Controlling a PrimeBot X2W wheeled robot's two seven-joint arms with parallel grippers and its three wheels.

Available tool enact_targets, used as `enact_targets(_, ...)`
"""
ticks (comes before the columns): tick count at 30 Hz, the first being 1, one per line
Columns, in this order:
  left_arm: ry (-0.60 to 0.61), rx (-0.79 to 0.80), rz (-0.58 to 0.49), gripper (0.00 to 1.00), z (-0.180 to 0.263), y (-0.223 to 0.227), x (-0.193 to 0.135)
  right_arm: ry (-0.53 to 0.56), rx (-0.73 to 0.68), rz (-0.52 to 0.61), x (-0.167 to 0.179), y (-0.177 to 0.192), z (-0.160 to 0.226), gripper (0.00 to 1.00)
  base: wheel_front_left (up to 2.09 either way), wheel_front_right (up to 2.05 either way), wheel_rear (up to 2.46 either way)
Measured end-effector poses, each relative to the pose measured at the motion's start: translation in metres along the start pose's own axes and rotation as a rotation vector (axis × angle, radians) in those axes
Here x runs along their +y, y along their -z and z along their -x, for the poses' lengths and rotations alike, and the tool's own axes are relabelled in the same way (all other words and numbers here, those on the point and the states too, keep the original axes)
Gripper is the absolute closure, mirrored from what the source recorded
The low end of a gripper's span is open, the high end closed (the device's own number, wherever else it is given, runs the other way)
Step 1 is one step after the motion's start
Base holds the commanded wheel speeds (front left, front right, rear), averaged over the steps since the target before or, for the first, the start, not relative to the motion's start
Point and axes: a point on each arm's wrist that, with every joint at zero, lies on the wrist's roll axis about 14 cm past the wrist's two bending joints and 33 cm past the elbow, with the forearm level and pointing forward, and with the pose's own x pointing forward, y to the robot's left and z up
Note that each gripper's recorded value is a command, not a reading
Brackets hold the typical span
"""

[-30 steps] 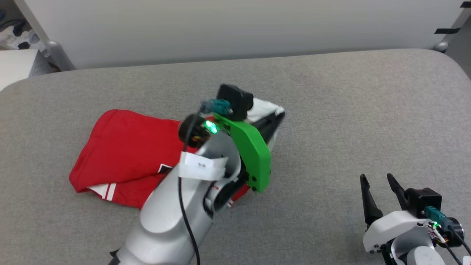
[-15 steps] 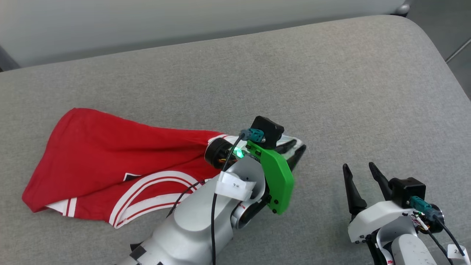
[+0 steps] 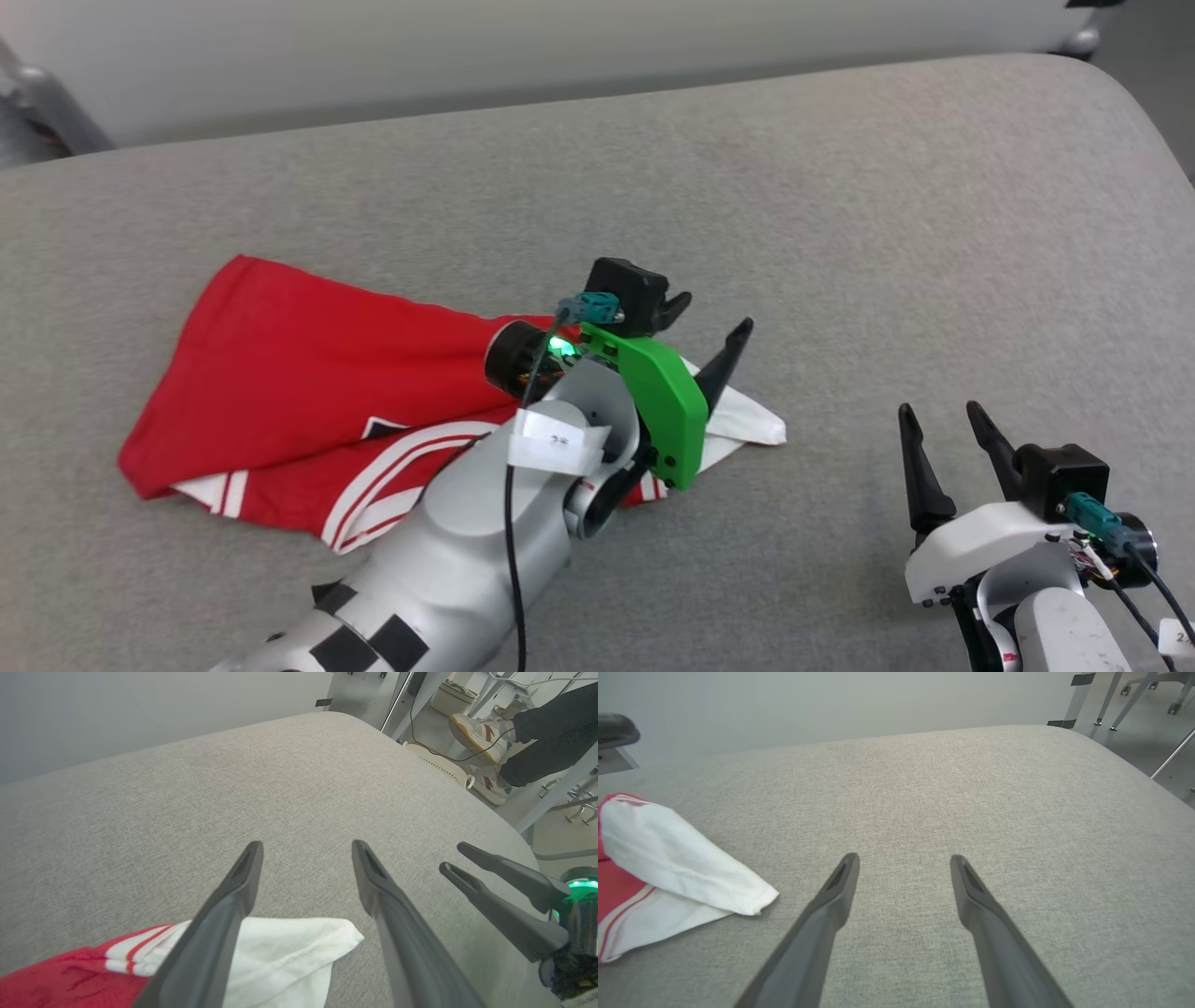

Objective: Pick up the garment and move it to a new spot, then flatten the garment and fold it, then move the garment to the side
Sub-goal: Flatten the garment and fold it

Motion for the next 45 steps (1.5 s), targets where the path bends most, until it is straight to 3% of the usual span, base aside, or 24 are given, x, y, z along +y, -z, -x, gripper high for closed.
enact_targets(6, -0.152, -0.199, -0.055, 0.0, 0.043, -0.051, 0.049, -0.075, -0.043, 0.009, 0.025, -0.018, -0.003, 0.0, 0.0, 0.0, 0.0)
enact_targets(11, -0.304, -0.381, -0.142, 0.0, 0.106, -0.093, 0.088, -0.14, -0.074, 0.028, 0.044, -0.032, -0.001, 0.0, 0.0, 0.0, 0.0)
enact_targets(18, -0.51, -0.494, -0.193, 0.0, 0.203, -0.088, 0.112, -0.234, -0.103, 0.033, 0.074, -0.044, 0.002, 0.0, 0.0, 0.0, 0.0)
enact_targets(21, -0.576, -0.525, -0.155, 0.0, 0.234, -0.073, 0.111, -0.267, -0.1, 0.035, 0.085, -0.044, 0.003, 0.0, 0.0, 0.0, 0.0)
enact_targets(23, -0.71, -0.545, -0.106, 0.0, 0.277, -0.044, 0.116, -0.31, -0.094, 0.051, 0.096, -0.044, 0.004, 0.0, 0.0, 0.0, 0.0)
enact_targets(31, -0.72, -0.529, -0.092, 0.0, 0.279, -0.028, 0.117, -0.412, -0.065, 0.129, 0.118, -0.045, -0.004, 0.0, 0.0, 0.0, 0.0)
enact_targets(36, -0.736, -0.506, -0.066, 0.0, 0.277, -0.016, 0.123, -0.574, -0.037, 0.224, 0.156, -0.058, -0.02, 0.0, 0.0, 0.0, 0.0)
enact_targets(40, -0.761, -0.508, -0.039, 0.0, 0.278, -0.012, 0.129, -0.727, 0.071, 0.315, 0.192, -0.057, -0.033, 0.0, 0.0, 0.0, 0.0)
enact_targets(45, -0.842, -0.526, -0.024, 0.0, 0.292, -0.012, 0.143, -0.868, 0.306, 0.407, 0.227, -0.038, -0.047, 0.0, 0.0, 0.0, 0.0)
